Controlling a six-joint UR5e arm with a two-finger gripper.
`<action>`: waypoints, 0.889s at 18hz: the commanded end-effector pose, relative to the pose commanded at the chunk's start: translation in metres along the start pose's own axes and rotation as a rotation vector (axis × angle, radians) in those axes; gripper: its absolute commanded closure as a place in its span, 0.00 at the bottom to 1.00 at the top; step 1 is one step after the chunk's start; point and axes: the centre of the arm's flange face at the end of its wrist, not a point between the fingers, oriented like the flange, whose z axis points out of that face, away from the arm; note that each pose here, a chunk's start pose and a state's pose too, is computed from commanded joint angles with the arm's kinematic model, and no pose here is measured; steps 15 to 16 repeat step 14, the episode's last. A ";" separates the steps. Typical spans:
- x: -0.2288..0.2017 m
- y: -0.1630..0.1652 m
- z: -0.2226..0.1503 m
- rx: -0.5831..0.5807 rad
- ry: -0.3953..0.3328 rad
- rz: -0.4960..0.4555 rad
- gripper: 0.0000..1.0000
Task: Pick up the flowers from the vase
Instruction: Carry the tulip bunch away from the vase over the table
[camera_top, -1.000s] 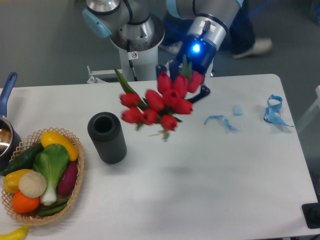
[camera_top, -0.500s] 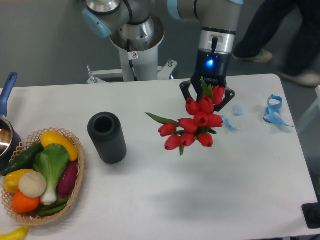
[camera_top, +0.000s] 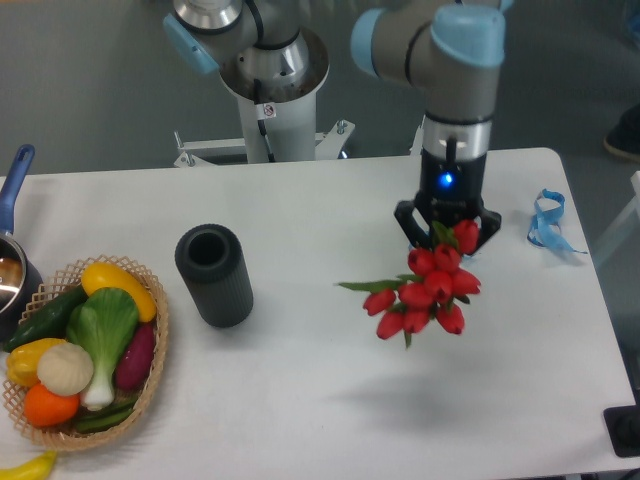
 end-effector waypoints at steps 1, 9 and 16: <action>0.004 -0.004 0.008 -0.032 0.001 0.013 0.88; 0.020 -0.009 0.042 -0.185 0.020 0.056 0.86; 0.025 -0.011 0.050 -0.223 0.014 0.074 0.87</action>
